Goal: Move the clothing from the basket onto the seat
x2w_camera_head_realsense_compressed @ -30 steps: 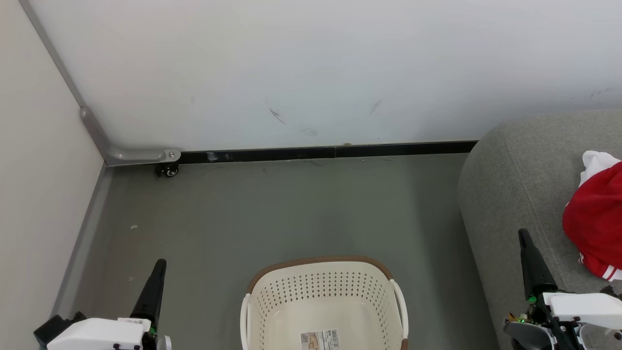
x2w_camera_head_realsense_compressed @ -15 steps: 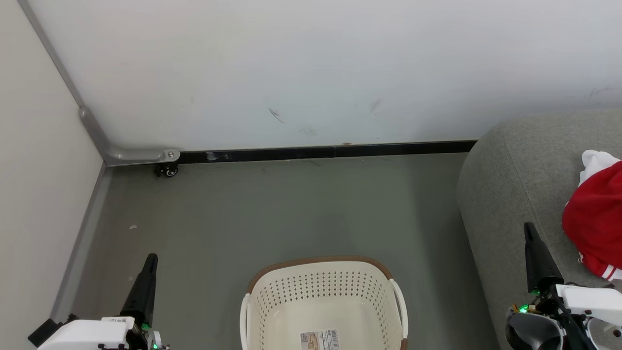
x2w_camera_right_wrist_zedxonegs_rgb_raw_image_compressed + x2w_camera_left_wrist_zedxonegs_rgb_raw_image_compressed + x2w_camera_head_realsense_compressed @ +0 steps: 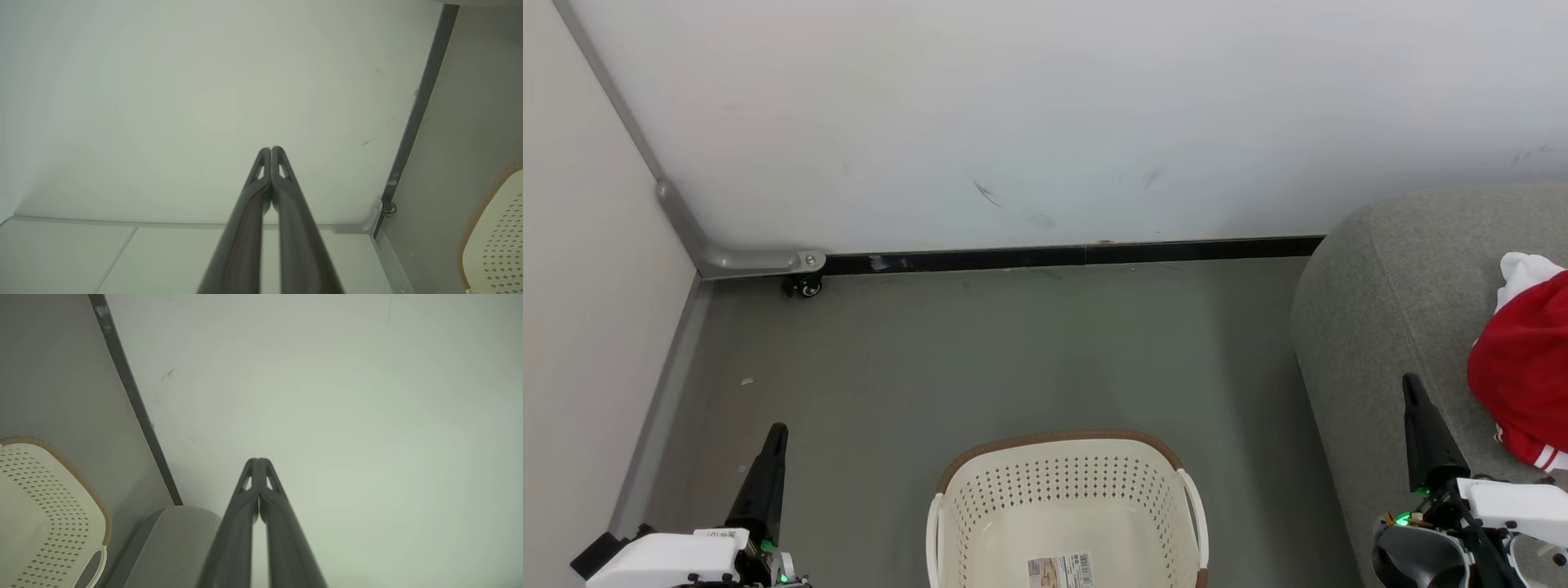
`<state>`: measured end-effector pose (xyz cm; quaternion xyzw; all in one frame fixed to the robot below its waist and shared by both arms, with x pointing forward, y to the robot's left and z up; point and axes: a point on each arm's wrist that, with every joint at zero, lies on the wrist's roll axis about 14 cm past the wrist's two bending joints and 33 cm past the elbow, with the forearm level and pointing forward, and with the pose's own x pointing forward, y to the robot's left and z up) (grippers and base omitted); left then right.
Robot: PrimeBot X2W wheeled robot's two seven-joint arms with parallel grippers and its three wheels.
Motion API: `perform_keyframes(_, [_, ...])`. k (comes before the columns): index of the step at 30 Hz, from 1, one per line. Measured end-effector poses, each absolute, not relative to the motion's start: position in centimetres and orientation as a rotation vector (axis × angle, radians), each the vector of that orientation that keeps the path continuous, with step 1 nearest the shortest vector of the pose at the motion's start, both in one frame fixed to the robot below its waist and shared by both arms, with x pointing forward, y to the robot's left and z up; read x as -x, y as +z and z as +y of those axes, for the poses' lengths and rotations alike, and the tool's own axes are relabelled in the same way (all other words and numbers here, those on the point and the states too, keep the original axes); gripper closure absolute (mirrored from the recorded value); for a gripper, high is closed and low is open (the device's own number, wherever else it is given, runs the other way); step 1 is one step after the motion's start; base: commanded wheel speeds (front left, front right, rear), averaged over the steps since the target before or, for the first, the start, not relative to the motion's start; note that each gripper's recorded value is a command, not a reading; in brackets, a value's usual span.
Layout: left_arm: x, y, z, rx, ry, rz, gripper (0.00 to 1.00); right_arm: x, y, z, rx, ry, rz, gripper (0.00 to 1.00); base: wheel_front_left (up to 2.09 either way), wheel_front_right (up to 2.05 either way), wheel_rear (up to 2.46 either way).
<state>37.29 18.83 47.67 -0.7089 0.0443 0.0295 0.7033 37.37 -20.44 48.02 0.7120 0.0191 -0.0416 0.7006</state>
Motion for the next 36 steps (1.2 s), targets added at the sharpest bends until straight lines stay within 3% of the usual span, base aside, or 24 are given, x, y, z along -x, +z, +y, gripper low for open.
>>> perform_keyframes(36, [-37.20,47.32,18.88,1.579,0.071,0.103,1.00,-37.34,47.97,-20.70,-1.587,-0.100,0.038,1.00,0.00,0.00,0.00])
